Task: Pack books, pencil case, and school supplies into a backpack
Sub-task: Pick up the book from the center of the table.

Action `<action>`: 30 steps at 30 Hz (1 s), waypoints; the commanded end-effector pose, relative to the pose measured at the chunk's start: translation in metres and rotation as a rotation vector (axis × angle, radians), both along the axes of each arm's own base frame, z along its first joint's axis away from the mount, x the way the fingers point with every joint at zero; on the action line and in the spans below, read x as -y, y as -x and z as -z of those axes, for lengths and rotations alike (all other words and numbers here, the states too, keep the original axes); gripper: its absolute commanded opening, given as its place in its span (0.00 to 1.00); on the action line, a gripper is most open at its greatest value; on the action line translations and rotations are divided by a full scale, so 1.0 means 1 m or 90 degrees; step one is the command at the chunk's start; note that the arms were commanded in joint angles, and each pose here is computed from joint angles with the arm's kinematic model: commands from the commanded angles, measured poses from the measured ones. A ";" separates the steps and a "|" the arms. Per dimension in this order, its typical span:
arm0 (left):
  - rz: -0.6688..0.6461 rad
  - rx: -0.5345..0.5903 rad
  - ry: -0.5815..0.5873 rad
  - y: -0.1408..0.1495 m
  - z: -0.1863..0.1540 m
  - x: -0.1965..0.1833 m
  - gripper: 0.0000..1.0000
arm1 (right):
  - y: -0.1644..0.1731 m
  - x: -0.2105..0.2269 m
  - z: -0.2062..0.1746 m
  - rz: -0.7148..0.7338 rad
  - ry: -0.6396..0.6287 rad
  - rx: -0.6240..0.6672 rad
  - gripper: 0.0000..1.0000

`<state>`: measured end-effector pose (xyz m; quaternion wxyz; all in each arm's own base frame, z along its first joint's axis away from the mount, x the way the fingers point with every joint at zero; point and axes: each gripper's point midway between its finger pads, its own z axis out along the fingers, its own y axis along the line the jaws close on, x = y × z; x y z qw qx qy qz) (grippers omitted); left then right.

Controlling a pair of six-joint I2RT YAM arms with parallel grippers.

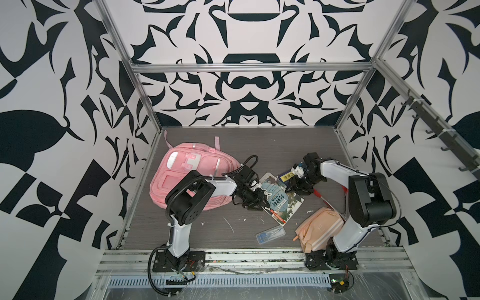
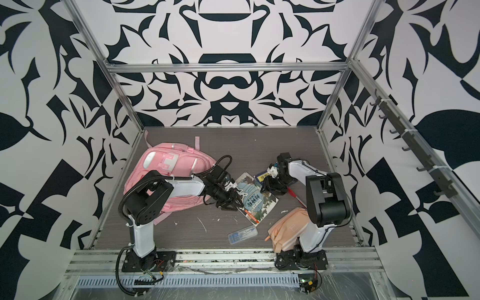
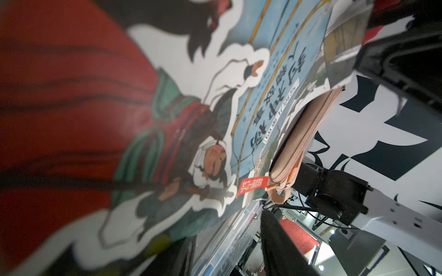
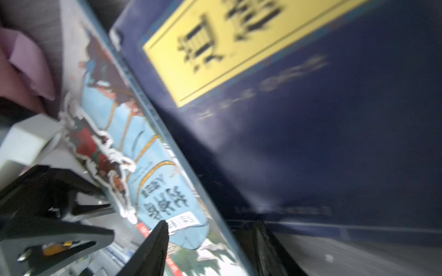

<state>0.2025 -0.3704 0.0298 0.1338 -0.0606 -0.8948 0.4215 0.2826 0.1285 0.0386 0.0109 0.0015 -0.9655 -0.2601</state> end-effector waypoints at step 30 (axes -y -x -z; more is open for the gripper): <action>0.033 0.303 -0.629 -0.093 -0.075 -0.171 0.99 | -0.032 -0.051 -0.114 -0.089 -0.081 0.274 0.00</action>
